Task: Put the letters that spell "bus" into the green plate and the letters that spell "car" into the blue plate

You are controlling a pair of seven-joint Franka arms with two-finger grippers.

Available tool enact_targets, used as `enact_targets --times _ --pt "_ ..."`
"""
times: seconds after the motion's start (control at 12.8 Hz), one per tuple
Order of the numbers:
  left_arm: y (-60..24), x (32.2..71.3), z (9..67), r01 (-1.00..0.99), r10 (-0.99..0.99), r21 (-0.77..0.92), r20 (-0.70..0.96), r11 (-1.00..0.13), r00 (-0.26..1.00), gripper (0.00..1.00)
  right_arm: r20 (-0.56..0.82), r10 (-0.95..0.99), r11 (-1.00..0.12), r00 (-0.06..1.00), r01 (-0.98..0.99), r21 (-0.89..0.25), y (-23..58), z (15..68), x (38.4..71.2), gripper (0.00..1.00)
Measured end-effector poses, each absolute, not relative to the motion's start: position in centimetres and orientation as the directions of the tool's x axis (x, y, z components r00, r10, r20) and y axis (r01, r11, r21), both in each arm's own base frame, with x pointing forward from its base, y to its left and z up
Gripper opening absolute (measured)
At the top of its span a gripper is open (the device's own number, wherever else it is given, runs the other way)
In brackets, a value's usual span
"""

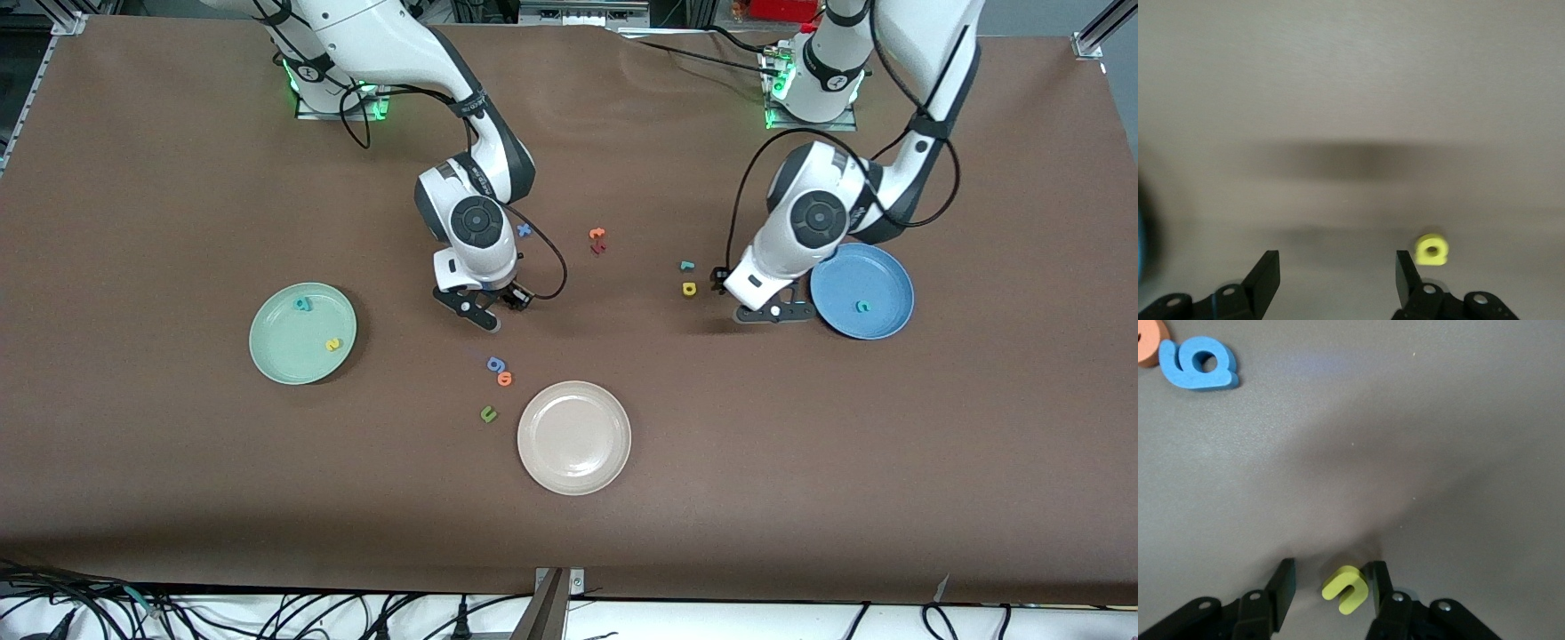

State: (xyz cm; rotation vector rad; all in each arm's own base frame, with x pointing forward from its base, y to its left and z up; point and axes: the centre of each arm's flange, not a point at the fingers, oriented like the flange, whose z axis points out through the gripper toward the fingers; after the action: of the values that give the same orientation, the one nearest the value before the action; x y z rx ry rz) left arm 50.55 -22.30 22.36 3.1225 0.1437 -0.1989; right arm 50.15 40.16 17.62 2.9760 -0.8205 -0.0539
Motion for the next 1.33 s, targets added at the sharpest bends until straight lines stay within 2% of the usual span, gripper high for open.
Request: enact_targets --times 0.23,0.31,0.39,0.47,0.94,1.17,1.33 --pt "-24.4 50.1 19.9 0.145 0.142 0.019 -0.111 -0.989 0.984 0.78 -0.020 -0.514 -0.857 0.858 -0.512 0.060 40.2 17.7 50.1 0.50" --pt "-25.0 49.8 19.2 0.156 0.153 0.023 -0.108 -0.987 0.982 0.76 -0.020 -0.514 -0.857 0.858 -0.512 0.059 40.2 17.7 50.2 0.44" --pt "-25.4 49.6 18.6 0.161 0.157 0.025 -0.110 -0.987 0.981 0.76 -0.020 -0.514 -0.857 0.858 -0.512 0.059 40.2 17.8 50.2 0.31" --pt "-25.7 49.5 18.3 0.162 0.158 0.025 -0.111 -0.987 0.981 0.77 -0.022 -0.514 -0.857 0.858 -0.512 0.064 40.2 17.8 50.1 0.30" --pt "-26.9 48.8 17.5 0.158 0.154 0.021 -0.122 -0.987 0.980 0.76 -0.039 -0.511 -0.857 0.859 -0.506 0.094 39.9 18.9 50.1 0.30" --pt "-28.7 47.9 17.7 0.147 0.142 0.029 -0.127 -0.989 0.982 0.76 -0.065 -0.468 -0.877 0.881 -0.453 0.162 36.0 23.8 53.1 0.30" --pt "-29.1 47.7 17.7 0.147 0.143 0.030 -0.128 -0.989 0.982 0.76 -0.090 -0.399 -0.904 0.913 -0.375 0.205 29.8 26.9 56.2 0.30"
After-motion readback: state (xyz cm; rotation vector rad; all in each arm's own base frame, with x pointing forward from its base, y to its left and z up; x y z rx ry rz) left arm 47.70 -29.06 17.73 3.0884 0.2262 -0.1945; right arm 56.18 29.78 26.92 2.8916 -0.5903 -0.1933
